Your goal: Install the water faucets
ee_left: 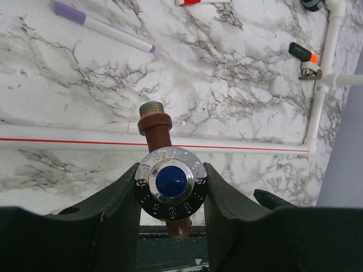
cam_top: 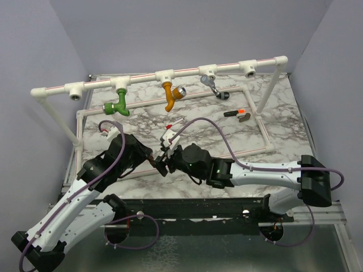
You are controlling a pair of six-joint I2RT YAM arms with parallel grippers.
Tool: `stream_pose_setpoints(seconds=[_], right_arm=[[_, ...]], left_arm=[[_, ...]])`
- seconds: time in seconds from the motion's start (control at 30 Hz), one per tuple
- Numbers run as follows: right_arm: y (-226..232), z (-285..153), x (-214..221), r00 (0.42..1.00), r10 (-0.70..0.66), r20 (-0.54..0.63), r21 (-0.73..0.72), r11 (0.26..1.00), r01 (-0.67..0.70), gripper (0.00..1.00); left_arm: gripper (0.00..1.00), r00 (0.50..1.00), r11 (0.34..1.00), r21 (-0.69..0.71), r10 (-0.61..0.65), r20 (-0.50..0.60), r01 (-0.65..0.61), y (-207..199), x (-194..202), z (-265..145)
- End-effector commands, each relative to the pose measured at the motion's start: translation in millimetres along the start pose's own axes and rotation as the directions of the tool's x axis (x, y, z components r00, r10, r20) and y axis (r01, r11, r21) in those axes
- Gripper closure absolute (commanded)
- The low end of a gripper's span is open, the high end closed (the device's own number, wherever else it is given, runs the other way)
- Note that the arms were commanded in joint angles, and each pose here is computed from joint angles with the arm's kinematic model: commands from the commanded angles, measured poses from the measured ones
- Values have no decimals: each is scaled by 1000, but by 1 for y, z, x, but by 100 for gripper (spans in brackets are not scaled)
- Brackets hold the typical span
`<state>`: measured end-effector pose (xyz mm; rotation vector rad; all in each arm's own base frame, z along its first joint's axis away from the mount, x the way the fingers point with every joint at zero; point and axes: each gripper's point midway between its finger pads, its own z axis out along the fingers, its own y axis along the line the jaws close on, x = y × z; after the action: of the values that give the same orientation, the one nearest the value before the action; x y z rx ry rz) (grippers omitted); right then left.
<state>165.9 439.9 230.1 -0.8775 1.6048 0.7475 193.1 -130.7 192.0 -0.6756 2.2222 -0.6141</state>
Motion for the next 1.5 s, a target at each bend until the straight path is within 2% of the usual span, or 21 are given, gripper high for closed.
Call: stream_pose_setpoints(seconds=[0.0,0.5,0.83,0.93,1.17,1.3,1.4,1.43,1.47], right_arm=[[6,7,4,999,-47,-17,23,999,48,33],[16,25,31,986,-150,-72,57,986,154,35],[22,30,36,979,-186,-89,59,980,192,53],[22,33,39,975,-199,-103,64,976,206,61],[21,37,48,967,-220,-132,82,969,231,63],[21,37,51,960,-239,-144,96,962,254,73],[19,39,53,955,-248,-159,110,957,267,94],[19,38,54,954,-251,-164,115,956,271,99],[18,38,54,954,-252,-165,120,955,273,99]], left_arm=[[100,993,993,-56,-105,45,108,6,-10,-5],[100,986,984,-64,-163,43,166,7,-10,-11],[100,985,983,-64,-169,38,172,7,-9,-11],[100,984,983,-62,-172,35,174,7,-8,-11],[100,984,983,-56,-176,30,178,5,-8,-13],[100,984,982,-54,-178,25,179,5,-7,-13],[100,983,982,-52,-180,21,181,4,-7,-13],[100,983,982,-50,-181,21,182,4,-7,-13],[100,983,982,-49,-181,19,182,4,-6,-13]])
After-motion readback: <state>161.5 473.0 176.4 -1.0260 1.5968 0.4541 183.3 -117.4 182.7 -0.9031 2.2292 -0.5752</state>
